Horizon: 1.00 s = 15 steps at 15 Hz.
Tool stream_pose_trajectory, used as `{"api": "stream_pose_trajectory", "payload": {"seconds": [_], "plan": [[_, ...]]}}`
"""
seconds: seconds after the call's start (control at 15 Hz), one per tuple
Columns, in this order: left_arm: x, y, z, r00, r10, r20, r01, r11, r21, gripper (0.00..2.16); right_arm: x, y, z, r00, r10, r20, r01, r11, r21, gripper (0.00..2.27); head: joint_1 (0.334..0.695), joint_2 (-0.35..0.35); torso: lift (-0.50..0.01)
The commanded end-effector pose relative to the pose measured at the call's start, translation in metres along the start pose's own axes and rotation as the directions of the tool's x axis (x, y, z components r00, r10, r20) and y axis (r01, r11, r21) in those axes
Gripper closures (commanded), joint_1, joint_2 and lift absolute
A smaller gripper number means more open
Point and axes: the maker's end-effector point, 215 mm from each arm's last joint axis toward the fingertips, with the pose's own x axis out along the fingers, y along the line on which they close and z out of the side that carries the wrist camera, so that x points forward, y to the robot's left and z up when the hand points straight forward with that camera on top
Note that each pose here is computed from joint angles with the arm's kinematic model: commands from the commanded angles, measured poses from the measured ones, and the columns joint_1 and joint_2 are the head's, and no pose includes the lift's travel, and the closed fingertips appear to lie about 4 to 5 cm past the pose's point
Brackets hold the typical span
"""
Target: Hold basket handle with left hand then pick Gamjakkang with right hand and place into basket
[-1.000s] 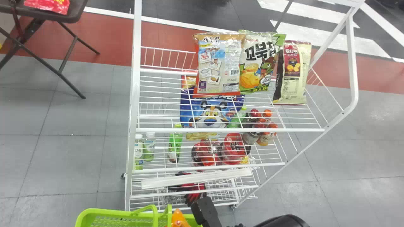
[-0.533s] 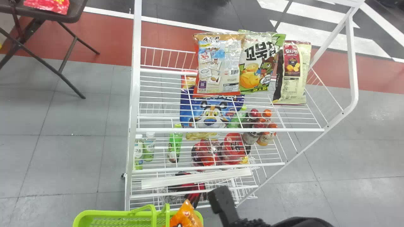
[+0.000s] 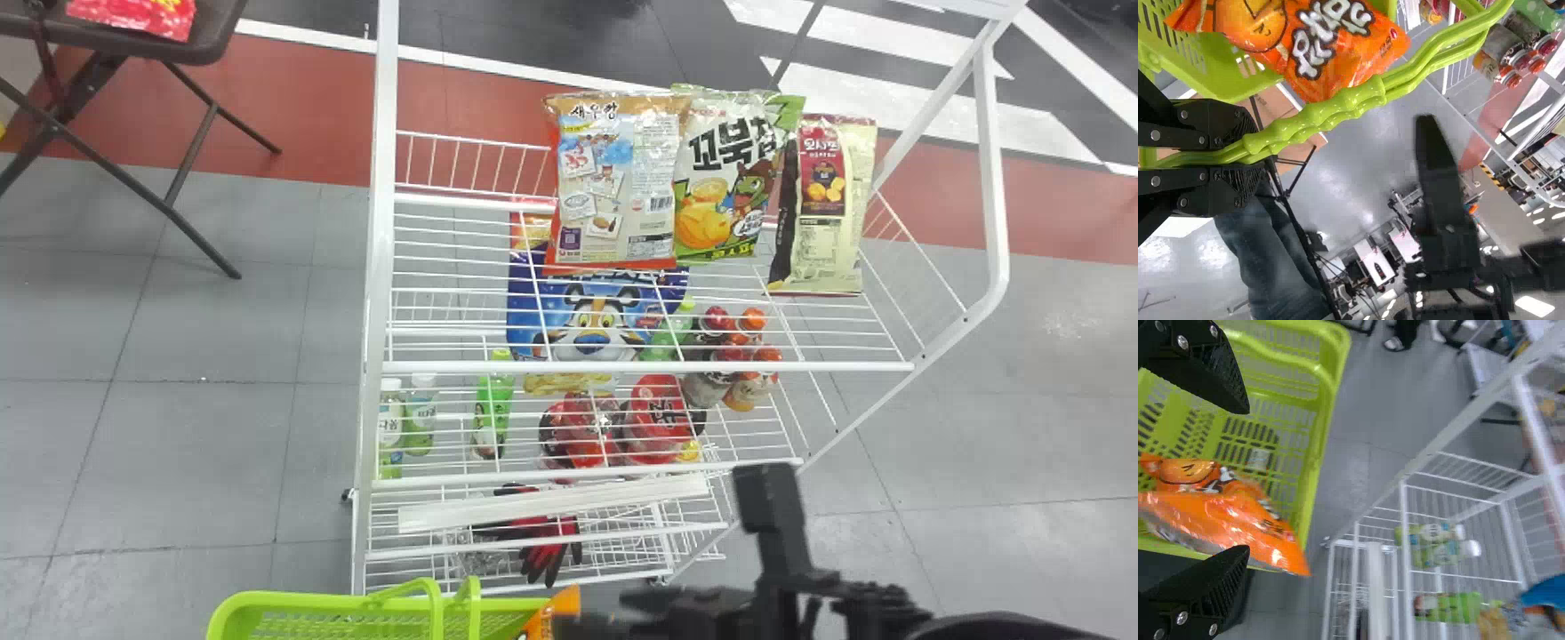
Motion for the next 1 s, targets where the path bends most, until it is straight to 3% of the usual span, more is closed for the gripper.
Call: {"api": "stream_pose_trajectory", "payload": {"seconds": [0.0,0.27,0.53,0.73,0.93], "plan": [[0.001,0.0,0.0,1.0,-0.003,-0.001,0.003,1.0,0.0,2.13,-0.027,0.003,0.092,0.948,0.021,0.319,0.016,0.993,-0.116,0.08,0.695,-0.35,-0.019],[0.001,0.0,0.001,1.0,-0.007,0.001,0.007,1.0,0.006,2.13,-0.07,0.007,0.189,0.733,0.048,0.679,0.162,0.957,-0.242,0.08,0.695,-0.35,-0.019],[0.002,0.003,0.001,1.0,-0.011,0.001,0.011,1.0,0.005,2.13,-0.089,0.011,0.205,0.544,0.056,0.837,0.291,0.923,-0.251,0.08,0.695,-0.35,-0.019],[0.003,0.005,0.002,1.0,-0.015,0.001,0.015,1.0,0.005,2.13,-0.09,0.007,0.196,0.515,0.006,0.857,0.328,0.922,-0.204,0.08,0.695,-0.35,-0.019],[0.002,0.004,0.001,1.0,-0.017,-0.002,0.017,1.0,0.002,2.13,-0.077,-0.004,0.187,0.551,-0.065,0.832,0.341,0.927,-0.154,0.08,0.695,-0.35,-0.019]]}}
